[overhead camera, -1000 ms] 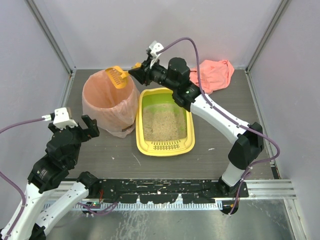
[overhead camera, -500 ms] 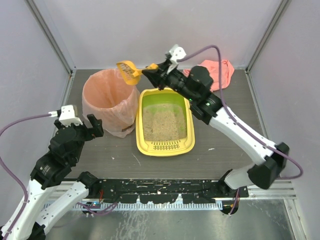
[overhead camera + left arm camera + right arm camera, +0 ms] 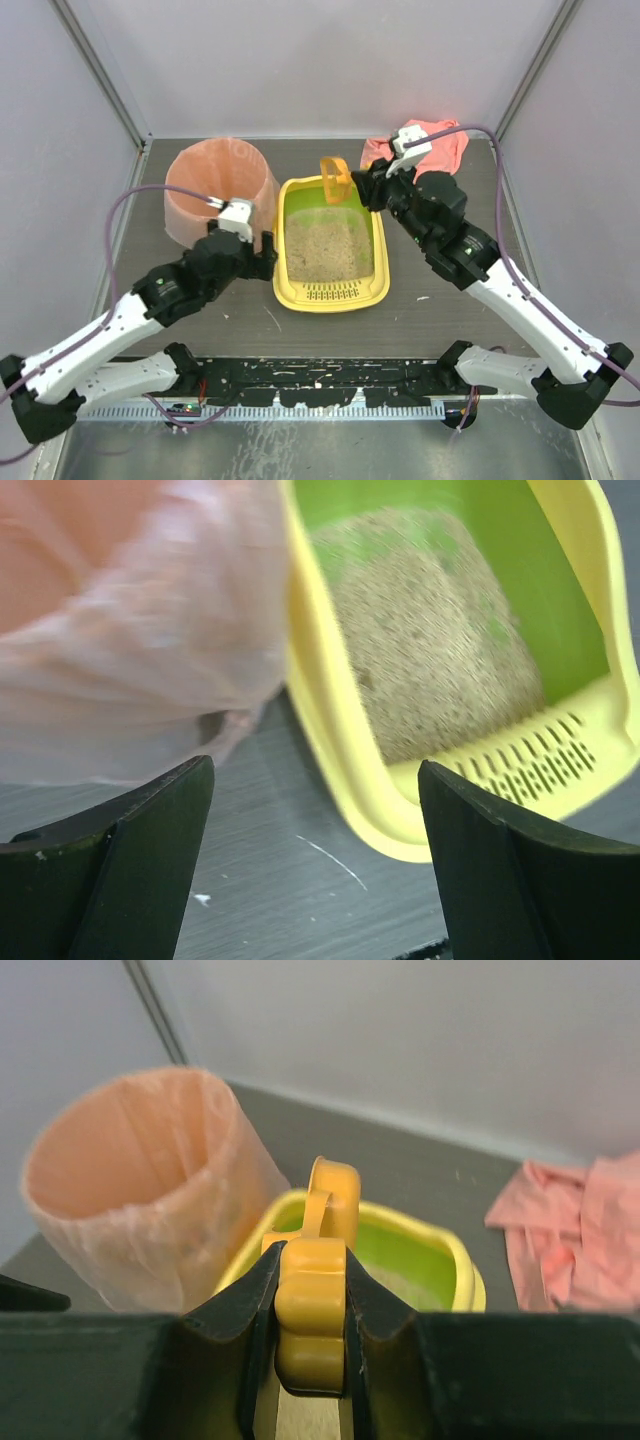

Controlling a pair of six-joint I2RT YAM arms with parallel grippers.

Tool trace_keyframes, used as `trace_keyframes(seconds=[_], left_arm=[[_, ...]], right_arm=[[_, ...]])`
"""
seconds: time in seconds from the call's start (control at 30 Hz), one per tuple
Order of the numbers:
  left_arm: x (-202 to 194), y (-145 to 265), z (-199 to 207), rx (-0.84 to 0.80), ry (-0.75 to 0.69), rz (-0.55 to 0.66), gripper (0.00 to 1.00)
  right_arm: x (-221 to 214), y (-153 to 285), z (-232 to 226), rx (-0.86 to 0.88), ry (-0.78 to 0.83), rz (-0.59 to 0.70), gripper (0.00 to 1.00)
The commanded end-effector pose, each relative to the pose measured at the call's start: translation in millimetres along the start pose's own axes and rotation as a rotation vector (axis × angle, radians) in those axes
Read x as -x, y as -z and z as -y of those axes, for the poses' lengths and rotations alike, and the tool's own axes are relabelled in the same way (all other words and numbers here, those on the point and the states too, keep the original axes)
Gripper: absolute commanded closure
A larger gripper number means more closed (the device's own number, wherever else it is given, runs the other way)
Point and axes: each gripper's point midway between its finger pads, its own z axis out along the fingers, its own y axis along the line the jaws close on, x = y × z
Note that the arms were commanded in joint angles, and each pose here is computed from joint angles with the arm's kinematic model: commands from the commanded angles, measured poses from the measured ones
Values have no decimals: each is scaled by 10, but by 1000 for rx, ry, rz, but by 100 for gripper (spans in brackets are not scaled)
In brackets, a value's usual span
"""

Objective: Clean the litter box

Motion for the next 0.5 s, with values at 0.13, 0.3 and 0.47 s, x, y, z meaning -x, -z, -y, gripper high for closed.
trace_keyframes(seconds=[0.13,0.3,0.47], left_arm=[[10,-395,494,35,3,-8,22],[-81,-625,414,153,-66,-41,22],[-215,-903,461,184,-119,-78,24]], right_arm=[[-912,38,340,-140,-103,-213,99],[-1080,28,346,-93,-156,-238,99],[-1141,35,380,-85,-169,-243,99]])
